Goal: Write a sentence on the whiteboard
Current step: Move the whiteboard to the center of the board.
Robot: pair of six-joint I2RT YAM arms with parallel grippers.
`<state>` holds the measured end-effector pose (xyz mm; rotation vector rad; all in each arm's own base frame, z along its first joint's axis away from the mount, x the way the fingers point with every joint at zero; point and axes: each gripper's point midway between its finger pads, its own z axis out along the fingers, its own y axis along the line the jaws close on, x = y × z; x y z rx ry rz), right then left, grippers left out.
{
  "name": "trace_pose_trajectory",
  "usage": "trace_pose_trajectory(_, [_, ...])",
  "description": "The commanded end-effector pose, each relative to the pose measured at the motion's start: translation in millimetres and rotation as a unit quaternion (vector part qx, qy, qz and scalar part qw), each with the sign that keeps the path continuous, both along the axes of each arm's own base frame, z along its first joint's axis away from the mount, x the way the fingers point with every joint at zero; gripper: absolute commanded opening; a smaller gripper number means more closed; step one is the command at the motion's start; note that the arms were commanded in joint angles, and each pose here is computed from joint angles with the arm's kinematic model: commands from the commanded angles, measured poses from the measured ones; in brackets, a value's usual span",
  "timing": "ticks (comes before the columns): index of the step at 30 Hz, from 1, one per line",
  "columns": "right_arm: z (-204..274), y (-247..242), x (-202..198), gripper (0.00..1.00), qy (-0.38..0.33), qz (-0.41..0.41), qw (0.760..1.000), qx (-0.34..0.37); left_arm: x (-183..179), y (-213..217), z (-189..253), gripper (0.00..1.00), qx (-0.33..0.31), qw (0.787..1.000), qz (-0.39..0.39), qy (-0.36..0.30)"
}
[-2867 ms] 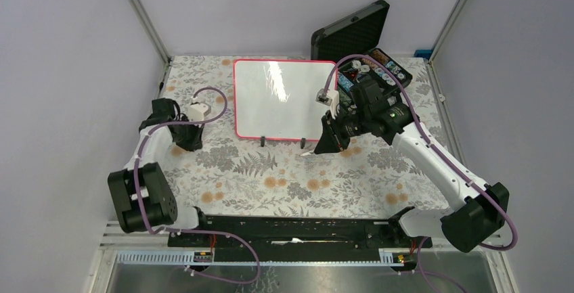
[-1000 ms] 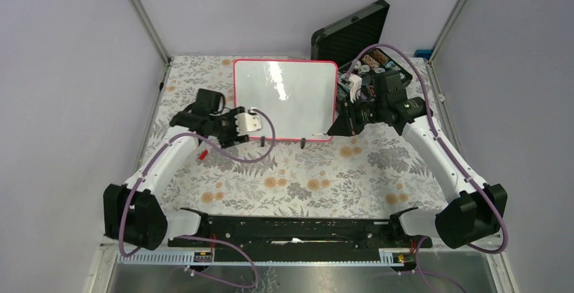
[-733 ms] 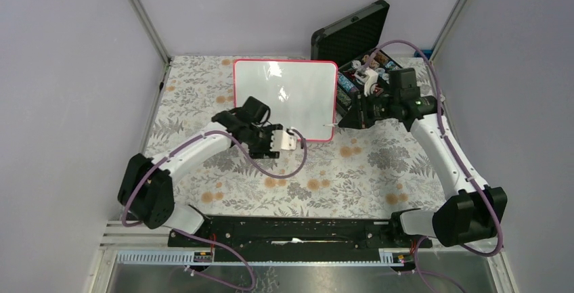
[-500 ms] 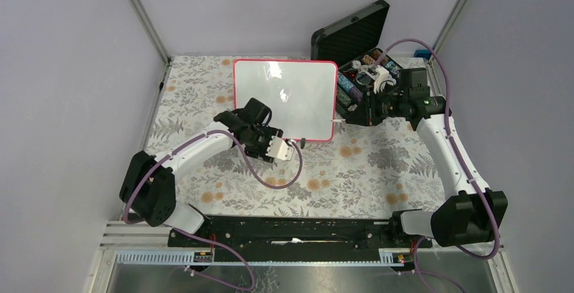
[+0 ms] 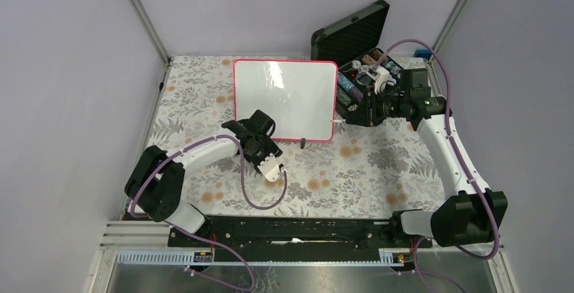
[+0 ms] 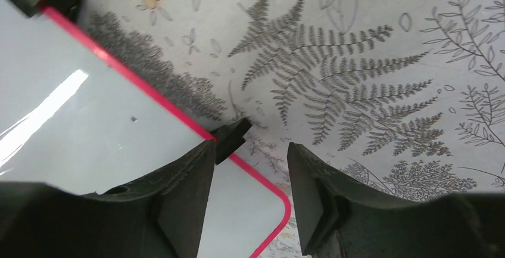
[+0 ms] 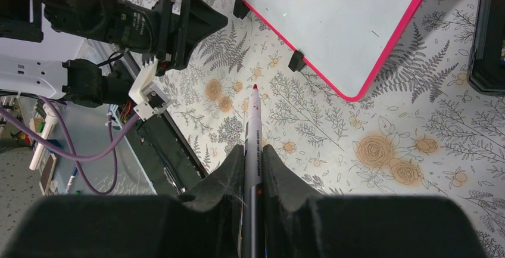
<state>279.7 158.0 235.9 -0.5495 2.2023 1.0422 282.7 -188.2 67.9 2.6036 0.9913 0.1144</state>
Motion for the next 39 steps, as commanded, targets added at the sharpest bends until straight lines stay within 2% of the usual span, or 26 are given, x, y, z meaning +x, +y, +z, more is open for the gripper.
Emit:
trace_pose_trajectory(1, [10.6, 1.5, -7.7, 0.0, -0.014, 0.014, 1.0, 0.014, -3.5, -0.7, -3.5, 0.54, 0.013, 0.996, -0.085, -0.033])
trace_pose_trajectory(5, [9.4, 1.8, -8.7, 0.0, -0.012, 0.016, 1.0, 0.015, -2.4, -0.8, -7.7, 0.52, 0.03, 0.987, -0.145, -0.064])
trace_pose_trajectory(10, [6.9, 1.8, -10.4, 0.0, -0.012, 0.018, 1.0, 0.015, 7.4, -7.5, -10.9, 0.51, 0.035, 0.98, -0.172, -0.088])
trace_pose_trajectory(29, [3.0, 1.6, -12.4, 0.0, -0.006, 0.025, 0.999, 0.021, 41.8, 2.4, -35.2, 0.5, 0.089, 0.972, -0.186, -0.111])
trace_pose_trajectory(34, [2.3, 0.8, -13.5, 0.0, -0.003, 0.029, 0.999, 0.018, 47.9, 1.0, -38.4, 0.44, 0.088, 0.97, -0.193, -0.119])
trace_pose_trajectory(39, [2.5, 0.4, -13.0, 0.0, -0.004, 0.029, 0.999, 0.018, 44.9, -4.3, -39.7, 0.32, 0.079, 0.966, -0.214, -0.123])
